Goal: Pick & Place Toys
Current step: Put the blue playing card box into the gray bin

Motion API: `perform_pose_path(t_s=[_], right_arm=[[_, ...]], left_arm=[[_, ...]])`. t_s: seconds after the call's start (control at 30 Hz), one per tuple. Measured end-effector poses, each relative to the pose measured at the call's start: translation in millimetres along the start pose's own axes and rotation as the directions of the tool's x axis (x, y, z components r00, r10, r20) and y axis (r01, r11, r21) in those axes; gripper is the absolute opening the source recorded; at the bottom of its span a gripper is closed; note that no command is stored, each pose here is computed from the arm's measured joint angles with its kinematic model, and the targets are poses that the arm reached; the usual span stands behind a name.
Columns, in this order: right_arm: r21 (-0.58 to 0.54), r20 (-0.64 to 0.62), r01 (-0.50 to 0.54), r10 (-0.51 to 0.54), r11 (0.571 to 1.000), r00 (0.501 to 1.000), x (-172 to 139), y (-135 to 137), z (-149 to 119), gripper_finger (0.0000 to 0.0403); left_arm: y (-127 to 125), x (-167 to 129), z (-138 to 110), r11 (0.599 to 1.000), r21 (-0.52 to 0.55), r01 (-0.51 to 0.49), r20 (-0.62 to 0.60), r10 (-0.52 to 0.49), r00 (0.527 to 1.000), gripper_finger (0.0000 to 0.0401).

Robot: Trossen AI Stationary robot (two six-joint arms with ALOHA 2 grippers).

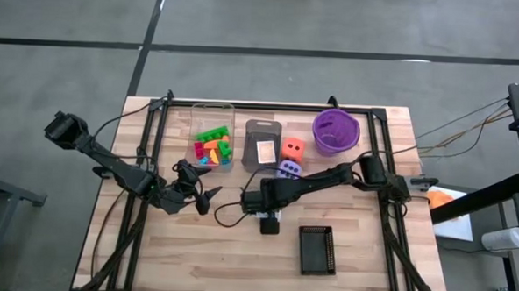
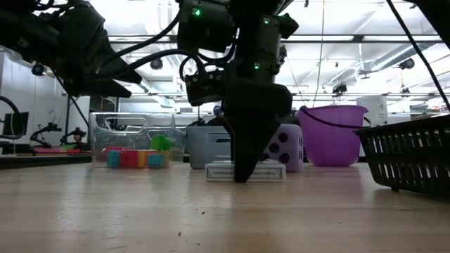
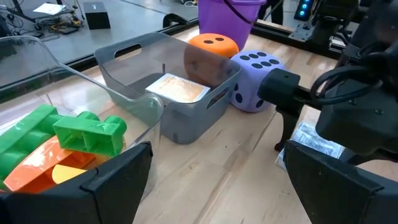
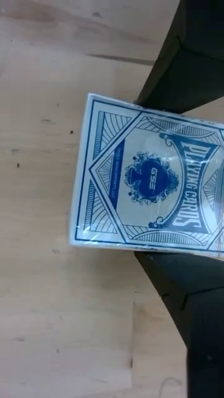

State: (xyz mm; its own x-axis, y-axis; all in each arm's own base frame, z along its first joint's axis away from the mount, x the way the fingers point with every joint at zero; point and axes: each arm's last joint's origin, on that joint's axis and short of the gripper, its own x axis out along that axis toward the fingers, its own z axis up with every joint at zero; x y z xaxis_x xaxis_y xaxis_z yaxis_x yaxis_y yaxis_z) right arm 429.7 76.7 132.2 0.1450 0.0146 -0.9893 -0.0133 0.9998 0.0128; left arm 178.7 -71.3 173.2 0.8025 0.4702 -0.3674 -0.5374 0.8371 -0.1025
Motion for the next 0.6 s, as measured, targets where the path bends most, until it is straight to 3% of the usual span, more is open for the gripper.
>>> perform_pose_path(t_s=[0.23,0.43,0.6], right_arm=[[-0.049,0.043,0.036,-0.034,0.998,0.999,-23.8,17.3,-5.5,0.0303],[-0.107,0.191,0.06,-0.039,0.992,0.981,-61.0,34.6,-4.9,0.0303],[-0.192,0.359,0.077,-0.003,0.978,0.934,-91.1,56.9,-3.5,0.0303]], left_arm=[[0.0,0.0,0.0,1.0,0.0,0.0,0.0,0.0,1.0,0.0367],[0.0,0.0,0.0,1.0,0.0,0.0,0.0,0.0,1.0,0.0367],[0.2,0.0,-0.3,1.0,0.003,-0.001,-0.002,0.001,1.0,0.0367]])
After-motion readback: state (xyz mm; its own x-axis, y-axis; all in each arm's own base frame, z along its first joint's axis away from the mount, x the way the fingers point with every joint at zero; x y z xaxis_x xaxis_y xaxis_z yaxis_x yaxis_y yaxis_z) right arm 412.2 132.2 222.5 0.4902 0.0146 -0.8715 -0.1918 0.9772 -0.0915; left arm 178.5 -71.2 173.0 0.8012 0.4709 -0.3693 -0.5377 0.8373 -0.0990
